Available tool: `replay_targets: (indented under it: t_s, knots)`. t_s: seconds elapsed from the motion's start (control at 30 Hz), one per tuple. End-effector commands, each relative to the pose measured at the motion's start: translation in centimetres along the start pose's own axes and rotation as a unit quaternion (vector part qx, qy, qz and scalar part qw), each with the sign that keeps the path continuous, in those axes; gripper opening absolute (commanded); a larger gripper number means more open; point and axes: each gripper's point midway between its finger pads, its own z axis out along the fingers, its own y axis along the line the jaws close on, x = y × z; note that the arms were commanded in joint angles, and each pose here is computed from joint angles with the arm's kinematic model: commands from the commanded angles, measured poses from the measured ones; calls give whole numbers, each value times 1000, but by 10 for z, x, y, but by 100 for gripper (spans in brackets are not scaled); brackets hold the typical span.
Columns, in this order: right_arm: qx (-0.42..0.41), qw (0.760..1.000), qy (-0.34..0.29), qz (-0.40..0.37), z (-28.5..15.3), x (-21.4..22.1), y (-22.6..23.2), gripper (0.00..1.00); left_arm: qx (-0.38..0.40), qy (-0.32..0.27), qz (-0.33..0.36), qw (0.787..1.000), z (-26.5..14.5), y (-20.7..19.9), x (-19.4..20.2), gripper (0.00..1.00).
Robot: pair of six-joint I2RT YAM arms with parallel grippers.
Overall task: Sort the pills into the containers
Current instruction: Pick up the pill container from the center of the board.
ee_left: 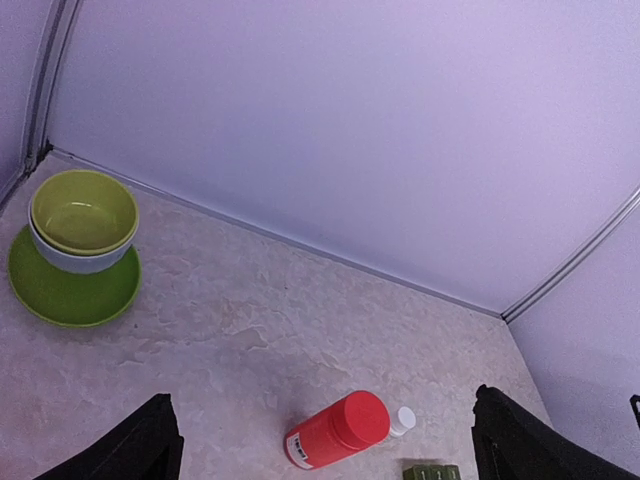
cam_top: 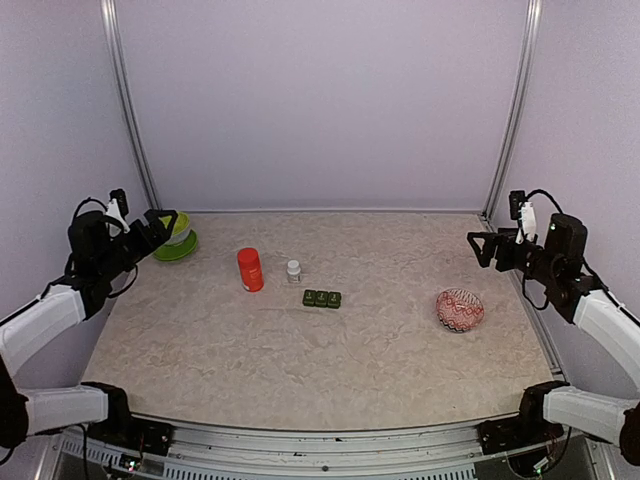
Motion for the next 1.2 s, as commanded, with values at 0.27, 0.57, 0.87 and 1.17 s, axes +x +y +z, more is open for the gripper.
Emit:
replay_targets:
  t_s: [0.27,0.57,0.87,1.17]
  knots:
    - [-5,999,-37,3,-10,-24,7,100,-57,16,-32,998,13,20,-5,99]
    - [34,998,-42,40,-17,-13,-5,100,-56,-20,-100,993,-6,46,9,99]
    - [0,995,40,87,6,20,0,100,-11,36,-65,997,7,17,29,99]
    - [-36,991,99,84,22,51,30,100,36,79,25,996,5,-33,64,99]
